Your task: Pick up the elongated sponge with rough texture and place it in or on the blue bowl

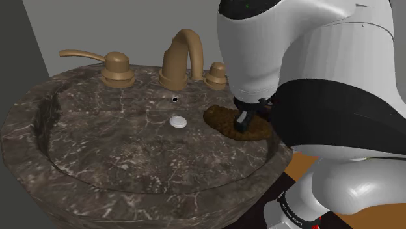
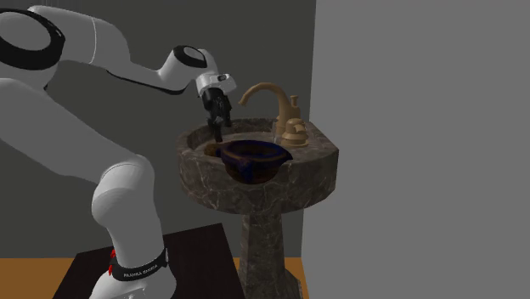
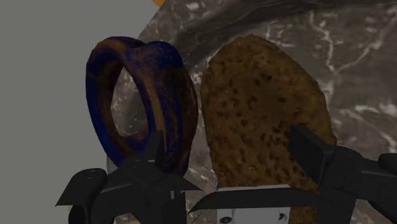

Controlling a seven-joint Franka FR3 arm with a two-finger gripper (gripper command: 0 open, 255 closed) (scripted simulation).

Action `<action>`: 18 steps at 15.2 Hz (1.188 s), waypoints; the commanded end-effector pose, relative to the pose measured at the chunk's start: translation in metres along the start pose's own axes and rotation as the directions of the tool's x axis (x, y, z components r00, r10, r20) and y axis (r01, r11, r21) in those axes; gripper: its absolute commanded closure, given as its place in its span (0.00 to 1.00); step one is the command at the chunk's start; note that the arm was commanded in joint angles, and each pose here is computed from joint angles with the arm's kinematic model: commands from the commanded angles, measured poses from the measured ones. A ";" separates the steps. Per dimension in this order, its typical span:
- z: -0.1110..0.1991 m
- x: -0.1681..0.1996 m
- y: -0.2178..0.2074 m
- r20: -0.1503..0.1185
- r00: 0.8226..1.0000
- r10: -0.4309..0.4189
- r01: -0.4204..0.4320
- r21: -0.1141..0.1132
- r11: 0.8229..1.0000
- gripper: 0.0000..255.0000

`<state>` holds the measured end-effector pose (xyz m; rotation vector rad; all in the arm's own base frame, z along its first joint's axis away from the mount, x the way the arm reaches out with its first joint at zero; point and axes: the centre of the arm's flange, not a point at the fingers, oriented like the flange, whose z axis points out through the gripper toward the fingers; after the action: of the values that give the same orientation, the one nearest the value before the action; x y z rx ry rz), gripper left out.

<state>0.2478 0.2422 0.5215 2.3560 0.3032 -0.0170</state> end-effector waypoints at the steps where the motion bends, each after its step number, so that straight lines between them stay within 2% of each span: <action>1: -0.005 -0.005 -0.053 0.002 1.000 -0.013 0.013 -0.184 0.983 0.00; 2: -0.004 -0.007 -0.079 0.008 1.000 -0.020 0.021 -0.270 0.963 0.00; 3: 0.000 -0.009 -0.105 0.014 1.000 -0.027 0.030 -0.354 0.935 0.00; 4: 0.002 -0.009 -0.113 0.016 0.999 -0.029 0.033 -0.378 0.925 0.00; 11: 0.039 -0.009 -0.097 0.016 0.999 -0.029 0.033 -0.378 0.925 0.00; 18: 0.039 -0.009 -0.097 0.016 0.999 -0.029 0.033 -0.378 0.925 0.00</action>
<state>0.2199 0.2808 0.4275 1.9656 0.3086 0.0139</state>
